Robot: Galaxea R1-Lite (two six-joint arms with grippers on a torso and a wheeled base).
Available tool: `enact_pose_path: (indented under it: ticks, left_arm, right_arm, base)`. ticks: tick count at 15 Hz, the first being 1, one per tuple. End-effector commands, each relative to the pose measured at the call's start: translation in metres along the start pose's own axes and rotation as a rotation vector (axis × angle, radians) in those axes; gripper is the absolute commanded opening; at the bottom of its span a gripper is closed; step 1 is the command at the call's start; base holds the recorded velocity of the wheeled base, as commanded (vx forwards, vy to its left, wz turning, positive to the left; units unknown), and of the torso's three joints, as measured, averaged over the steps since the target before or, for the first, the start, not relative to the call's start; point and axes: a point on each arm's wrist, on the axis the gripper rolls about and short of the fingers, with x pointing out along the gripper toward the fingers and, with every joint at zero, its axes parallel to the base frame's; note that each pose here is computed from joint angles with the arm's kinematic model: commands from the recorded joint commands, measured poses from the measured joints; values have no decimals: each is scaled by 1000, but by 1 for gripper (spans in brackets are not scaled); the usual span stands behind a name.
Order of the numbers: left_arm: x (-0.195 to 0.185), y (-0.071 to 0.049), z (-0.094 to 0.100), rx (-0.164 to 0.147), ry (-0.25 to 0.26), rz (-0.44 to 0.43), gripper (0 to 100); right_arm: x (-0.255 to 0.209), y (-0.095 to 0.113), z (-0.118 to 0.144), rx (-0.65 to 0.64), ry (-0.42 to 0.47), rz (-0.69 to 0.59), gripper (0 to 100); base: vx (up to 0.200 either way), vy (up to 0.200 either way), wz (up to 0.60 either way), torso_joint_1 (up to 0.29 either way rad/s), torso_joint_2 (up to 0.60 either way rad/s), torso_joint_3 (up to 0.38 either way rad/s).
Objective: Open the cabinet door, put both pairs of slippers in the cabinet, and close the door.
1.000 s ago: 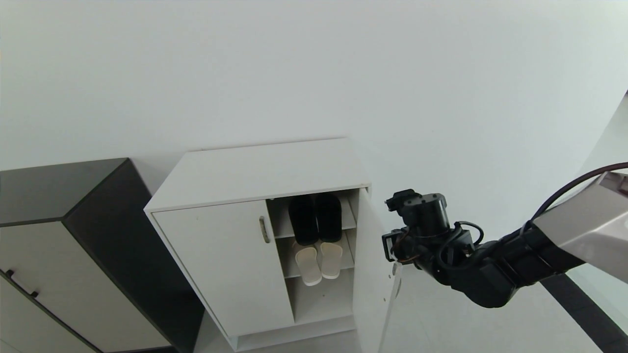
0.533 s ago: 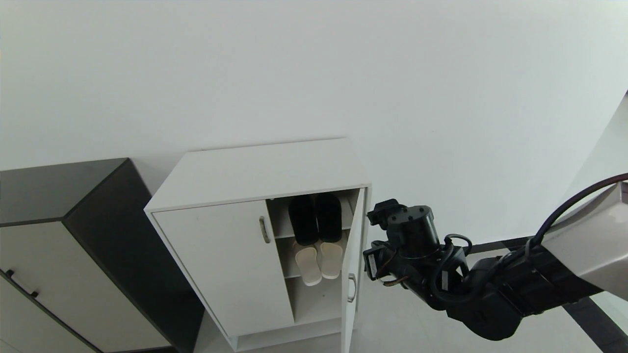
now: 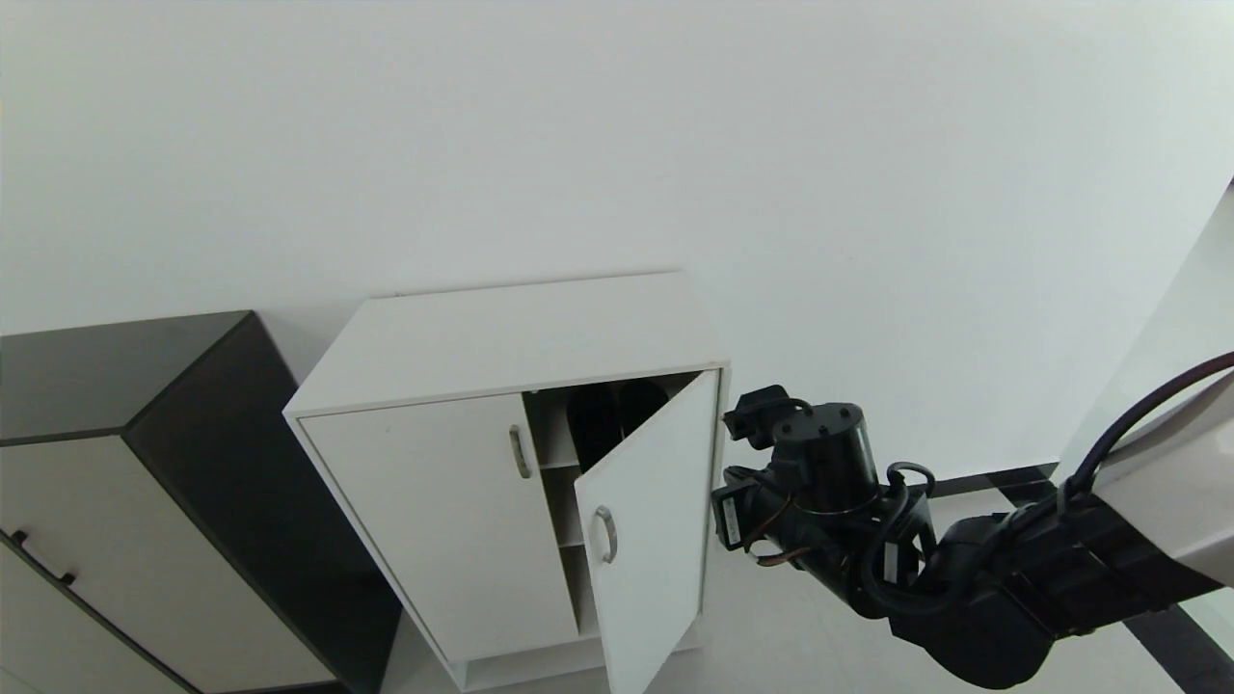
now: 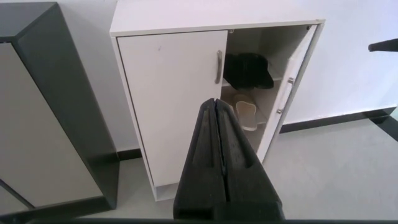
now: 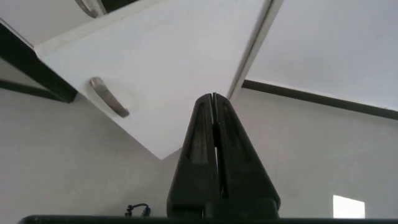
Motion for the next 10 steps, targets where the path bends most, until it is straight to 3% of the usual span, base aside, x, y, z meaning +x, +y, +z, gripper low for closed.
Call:
enact_pose_path:
  ticks: [1, 5, 10]
  left_arm:
    - [0, 0, 0, 0, 0, 0, 0]
    - [0, 0, 0, 0, 0, 0, 0]
    - [0, 0, 0, -2, 0, 3, 0]
  right_arm:
    - [-1, 1, 0, 0, -2, 2, 0]
    - [0, 1, 0, -1, 0, 1, 0]
    - [3, 1, -4, -5, 11, 2, 0]
  base:
    - [0, 0, 600, 2, -2, -2]
    - [0, 0, 600, 4, 2, 0]
    - [0, 0, 0, 0, 0, 0]
